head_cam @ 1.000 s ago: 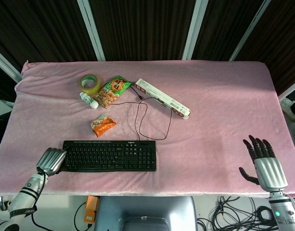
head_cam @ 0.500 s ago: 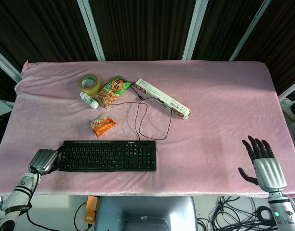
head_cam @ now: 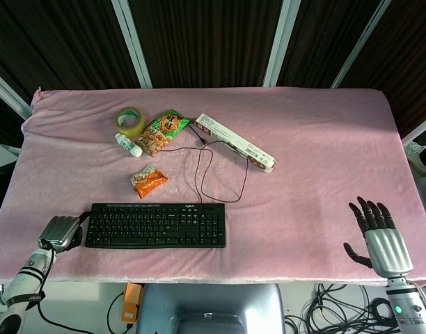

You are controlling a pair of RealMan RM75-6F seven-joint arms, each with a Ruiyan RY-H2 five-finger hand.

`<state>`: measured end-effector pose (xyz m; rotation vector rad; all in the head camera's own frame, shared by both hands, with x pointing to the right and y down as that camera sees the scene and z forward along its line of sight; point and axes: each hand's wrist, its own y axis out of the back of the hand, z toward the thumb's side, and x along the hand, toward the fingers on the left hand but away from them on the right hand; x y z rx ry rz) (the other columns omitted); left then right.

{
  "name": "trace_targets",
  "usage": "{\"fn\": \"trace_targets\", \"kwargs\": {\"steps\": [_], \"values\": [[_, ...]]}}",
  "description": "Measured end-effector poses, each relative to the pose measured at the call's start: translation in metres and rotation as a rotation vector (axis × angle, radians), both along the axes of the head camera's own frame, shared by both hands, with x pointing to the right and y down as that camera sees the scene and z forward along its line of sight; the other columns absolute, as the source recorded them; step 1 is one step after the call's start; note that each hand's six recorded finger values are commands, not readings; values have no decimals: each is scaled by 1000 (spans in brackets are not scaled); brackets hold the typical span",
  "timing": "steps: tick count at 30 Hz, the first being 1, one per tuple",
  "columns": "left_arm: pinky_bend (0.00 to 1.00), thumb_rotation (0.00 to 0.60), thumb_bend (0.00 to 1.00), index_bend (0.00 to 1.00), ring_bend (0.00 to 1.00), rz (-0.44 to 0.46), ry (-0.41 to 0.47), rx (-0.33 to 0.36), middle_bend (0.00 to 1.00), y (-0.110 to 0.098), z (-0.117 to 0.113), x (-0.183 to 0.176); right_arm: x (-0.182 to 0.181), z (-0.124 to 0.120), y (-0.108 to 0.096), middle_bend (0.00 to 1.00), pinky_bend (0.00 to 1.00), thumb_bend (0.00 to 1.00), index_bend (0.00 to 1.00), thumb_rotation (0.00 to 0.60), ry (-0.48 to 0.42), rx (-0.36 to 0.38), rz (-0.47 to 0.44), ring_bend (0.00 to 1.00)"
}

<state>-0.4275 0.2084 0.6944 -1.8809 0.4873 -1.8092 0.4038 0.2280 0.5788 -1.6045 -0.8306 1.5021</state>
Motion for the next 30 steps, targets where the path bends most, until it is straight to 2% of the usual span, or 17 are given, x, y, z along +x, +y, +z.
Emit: {"fn": "trace_targets", "kwargs": {"steps": [19, 22, 24, 25, 27, 28, 29, 30], "values": [[1000, 600, 876, 200, 1000, 20, -40, -19, 1000, 5, 10, -1, 2, -3, -1, 0, 0, 406, 0, 600, -5, 13, 13, 0], [1000, 600, 856, 131, 1000, 26, -38, 7, 1000, 2, 6, 1, 3, -3, -2, 0, 0, 406, 0, 600, -4, 12, 14, 0], [998, 600, 838, 101, 990, 29, -29, 49, 1000, -3, 0, 2, 2, -3, -2, 0, 0, 406, 0, 600, -6, 13, 13, 0], [984, 600, 818, 76, 967, 31, -25, 70, 998, -6, -4, 3, 2, -3, -2, 0, 0, 406, 0, 600, -6, 13, 13, 0], [861, 600, 748, 24, 826, 32, -12, 115, 901, -10, -12, 5, 3, -3, -2, 0, 0, 406, 0, 600, -6, 14, 14, 0], [715, 600, 688, 3, 665, 31, -5, 142, 764, -13, -17, 5, 3, -3, -2, 0, 0, 406, 0, 600, -5, 14, 15, 0], [547, 600, 642, 0, 487, 29, 3, 175, 583, -16, -24, 6, 4, -3, -2, 0, 0, 407, 0, 600, -4, 15, 17, 0], [446, 600, 618, 0, 377, 24, 15, 226, 469, -18, -34, 5, 4, -4, -2, 0, 0, 406, 0, 600, -4, 16, 17, 0]]}}
